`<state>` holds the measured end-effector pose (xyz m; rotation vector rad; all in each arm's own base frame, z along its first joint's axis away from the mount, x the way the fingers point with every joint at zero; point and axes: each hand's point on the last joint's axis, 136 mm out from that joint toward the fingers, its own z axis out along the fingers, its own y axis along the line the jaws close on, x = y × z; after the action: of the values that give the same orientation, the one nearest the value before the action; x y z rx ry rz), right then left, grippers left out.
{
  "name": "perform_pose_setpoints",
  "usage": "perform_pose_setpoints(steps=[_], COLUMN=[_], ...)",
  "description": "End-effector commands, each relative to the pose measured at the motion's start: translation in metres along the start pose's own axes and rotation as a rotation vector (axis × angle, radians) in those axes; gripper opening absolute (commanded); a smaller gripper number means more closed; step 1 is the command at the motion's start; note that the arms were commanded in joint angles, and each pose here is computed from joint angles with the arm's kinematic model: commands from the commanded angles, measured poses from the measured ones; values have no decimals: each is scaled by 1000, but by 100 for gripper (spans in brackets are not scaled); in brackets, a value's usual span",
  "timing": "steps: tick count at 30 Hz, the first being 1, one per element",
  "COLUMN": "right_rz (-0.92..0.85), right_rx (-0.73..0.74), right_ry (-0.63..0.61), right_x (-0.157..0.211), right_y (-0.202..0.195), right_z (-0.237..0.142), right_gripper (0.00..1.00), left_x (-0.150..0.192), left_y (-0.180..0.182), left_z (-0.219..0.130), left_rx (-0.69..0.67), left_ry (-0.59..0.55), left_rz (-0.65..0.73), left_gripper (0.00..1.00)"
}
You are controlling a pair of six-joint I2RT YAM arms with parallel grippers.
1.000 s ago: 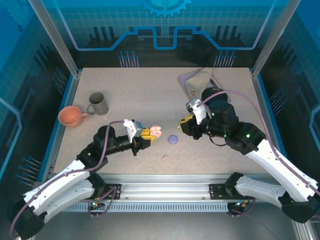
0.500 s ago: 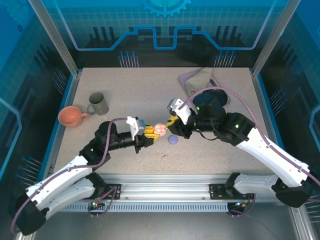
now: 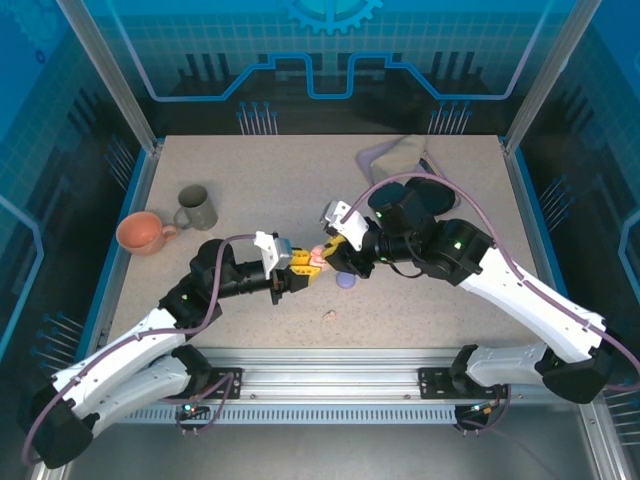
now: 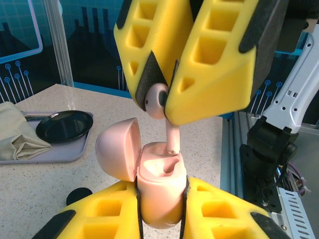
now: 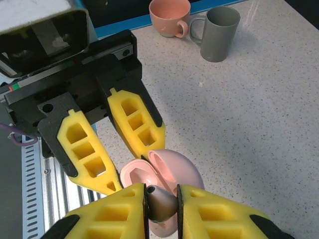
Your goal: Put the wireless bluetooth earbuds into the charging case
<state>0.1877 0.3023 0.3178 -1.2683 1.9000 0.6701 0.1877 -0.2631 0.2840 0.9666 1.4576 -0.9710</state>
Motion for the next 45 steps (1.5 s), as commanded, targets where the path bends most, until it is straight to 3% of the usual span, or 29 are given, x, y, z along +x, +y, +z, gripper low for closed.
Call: perform_pose_setpoints(steps=[1,16,29,34,38,44,45], right_rz=[-26,-21,31,75,167,478,546], right_rx=[-44,-65,-42,47,146,240,251], right_ry=[3,46,24,-46,-101,-147,-142], right_x=[-4,-2,-16,-26,-24,8,18], right_y=[11,15,11,-5,-22,-53,-58], right_z=[-1,8,-4,-27,-47,-64,-63], right_gripper=[22,25,36,49,66,98,100], left_x=[-20,-19,-19,-17,-12,-8,-8], left_y=[-8,-4,-4,-1,6,11,11], left_z=[0,2,1,-1,-4,-16,-19], left_rx=[33,22,16,-10,-58,-126,-136], left_ry=[-43,-35,-36,-37,-33,-28,-26], left_rz=[55,49,49,47,47,59,62], left_gripper=[0,0,0,0,0,0,0])
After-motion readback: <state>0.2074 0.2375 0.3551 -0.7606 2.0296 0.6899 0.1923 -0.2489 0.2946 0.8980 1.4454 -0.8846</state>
